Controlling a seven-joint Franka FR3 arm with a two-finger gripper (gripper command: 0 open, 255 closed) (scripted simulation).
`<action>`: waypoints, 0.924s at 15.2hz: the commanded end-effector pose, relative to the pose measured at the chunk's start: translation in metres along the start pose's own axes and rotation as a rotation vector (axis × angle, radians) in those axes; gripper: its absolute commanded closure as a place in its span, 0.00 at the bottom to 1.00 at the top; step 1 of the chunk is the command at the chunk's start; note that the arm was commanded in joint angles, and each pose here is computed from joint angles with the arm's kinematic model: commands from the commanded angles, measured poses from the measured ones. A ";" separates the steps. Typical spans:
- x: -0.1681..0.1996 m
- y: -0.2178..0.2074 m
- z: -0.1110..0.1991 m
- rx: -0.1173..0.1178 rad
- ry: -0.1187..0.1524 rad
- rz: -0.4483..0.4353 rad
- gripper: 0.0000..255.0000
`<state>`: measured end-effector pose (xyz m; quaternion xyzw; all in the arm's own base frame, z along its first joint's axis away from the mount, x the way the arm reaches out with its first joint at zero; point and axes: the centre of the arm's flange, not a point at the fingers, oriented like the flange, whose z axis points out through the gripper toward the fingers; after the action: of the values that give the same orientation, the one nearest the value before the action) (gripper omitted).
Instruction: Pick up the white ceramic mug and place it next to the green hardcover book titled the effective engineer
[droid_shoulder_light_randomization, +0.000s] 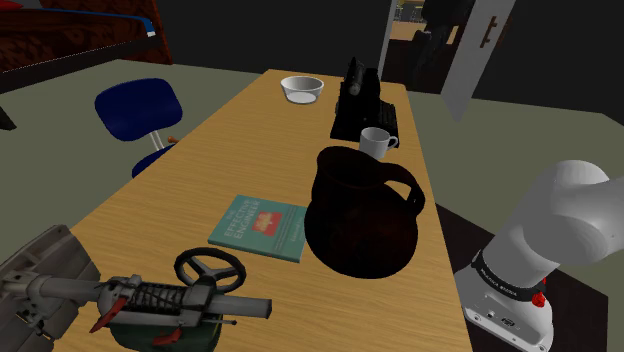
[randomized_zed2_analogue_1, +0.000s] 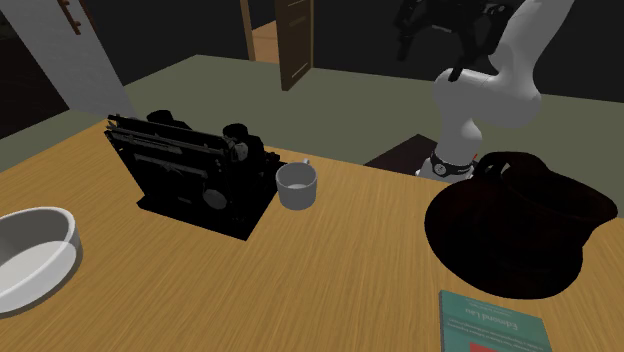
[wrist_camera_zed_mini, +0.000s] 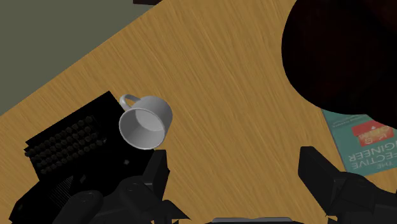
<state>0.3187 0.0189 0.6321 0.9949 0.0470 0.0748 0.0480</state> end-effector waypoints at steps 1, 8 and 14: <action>0.000 0.000 0.000 0.000 0.000 0.000 0.00; 0.031 0.034 0.081 0.009 -0.011 0.008 0.00; 0.057 0.063 0.151 0.017 -0.020 0.014 0.00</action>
<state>0.3957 -0.0462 0.5110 0.9963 0.0406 0.0646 0.0399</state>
